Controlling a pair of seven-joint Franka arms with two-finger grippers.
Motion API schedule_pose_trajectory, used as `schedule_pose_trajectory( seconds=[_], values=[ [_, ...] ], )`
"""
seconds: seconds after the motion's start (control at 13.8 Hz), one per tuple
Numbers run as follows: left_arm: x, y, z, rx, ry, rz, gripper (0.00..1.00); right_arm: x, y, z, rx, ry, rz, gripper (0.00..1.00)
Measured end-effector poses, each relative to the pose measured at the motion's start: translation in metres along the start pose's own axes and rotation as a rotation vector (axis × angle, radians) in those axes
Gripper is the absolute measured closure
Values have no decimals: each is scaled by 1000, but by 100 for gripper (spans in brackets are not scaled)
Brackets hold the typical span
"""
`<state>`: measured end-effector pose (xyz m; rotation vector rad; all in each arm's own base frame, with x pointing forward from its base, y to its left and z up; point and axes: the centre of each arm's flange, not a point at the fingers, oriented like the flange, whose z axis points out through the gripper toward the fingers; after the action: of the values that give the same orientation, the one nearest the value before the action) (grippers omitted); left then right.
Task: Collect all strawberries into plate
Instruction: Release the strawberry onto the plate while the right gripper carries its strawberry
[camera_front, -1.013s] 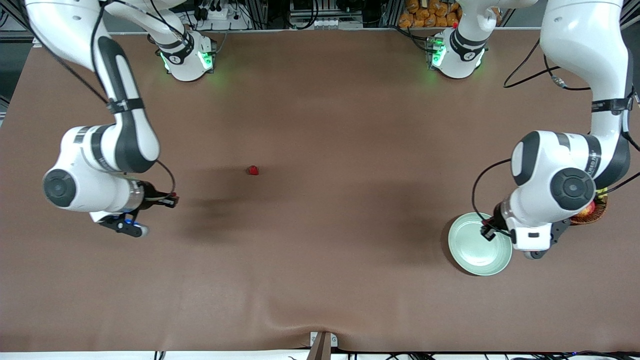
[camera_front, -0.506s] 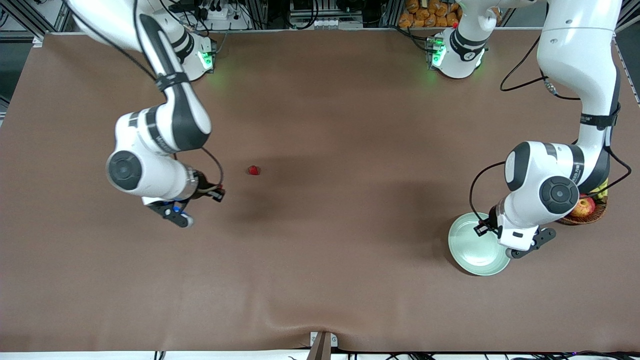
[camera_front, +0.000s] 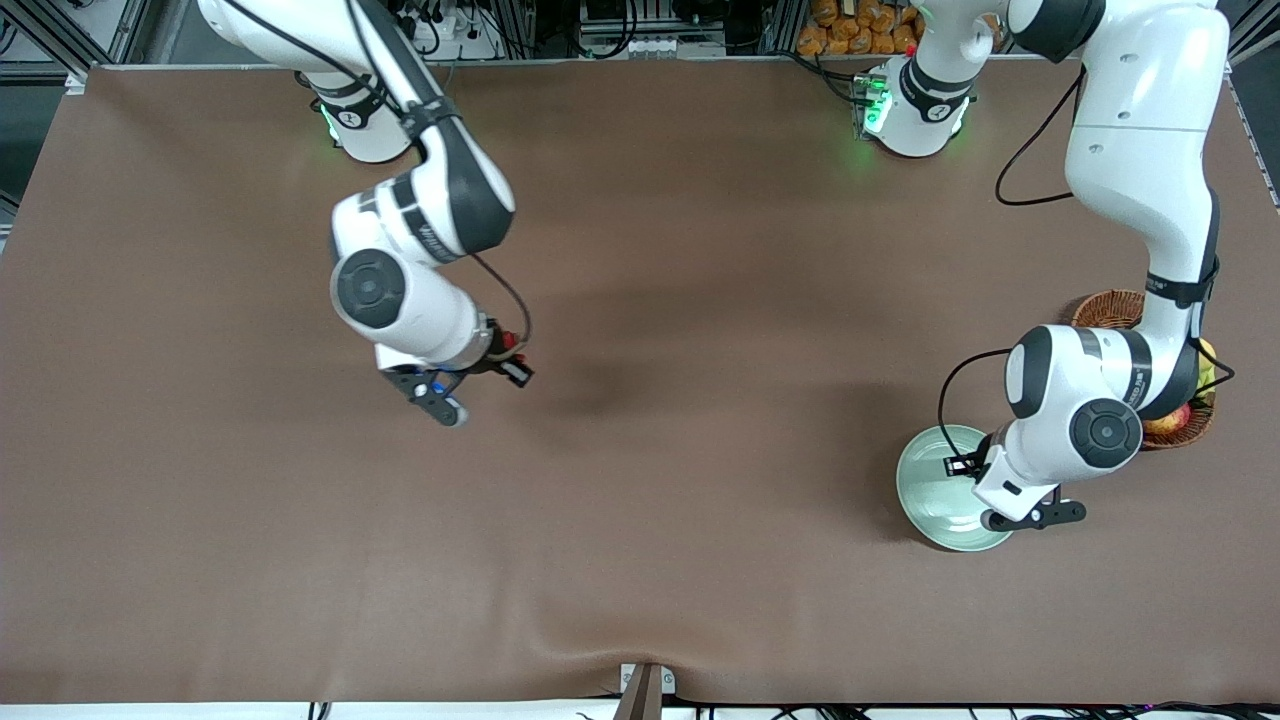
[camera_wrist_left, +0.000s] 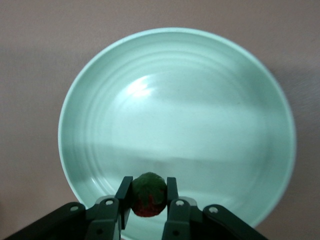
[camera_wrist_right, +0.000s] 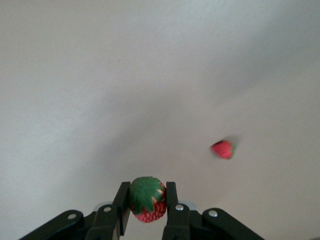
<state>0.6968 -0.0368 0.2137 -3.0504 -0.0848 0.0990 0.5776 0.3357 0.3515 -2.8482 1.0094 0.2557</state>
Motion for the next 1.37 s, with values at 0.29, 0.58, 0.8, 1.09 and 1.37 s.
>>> schedule_pose_trajectory(
  seconds=[0.29,0.58,0.8,1.09,1.37],
  values=[
    [7,-5,12,5,13,95,69,-33,-26,48,25,38,40,67],
    [11,-5,8,21,37,157,44,-59,-41,110,23,74,62,67],
    [17,-7,-16,23,74,180,15,-75,-47,134,19,85,43,67],
    [-2,21,-81,0,99,239,0,-90,-49,143,7,83,24,67],
    [-57,117,-142,-51,56,311,0,-89,-45,163,-22,83,25,67]
  ],
)
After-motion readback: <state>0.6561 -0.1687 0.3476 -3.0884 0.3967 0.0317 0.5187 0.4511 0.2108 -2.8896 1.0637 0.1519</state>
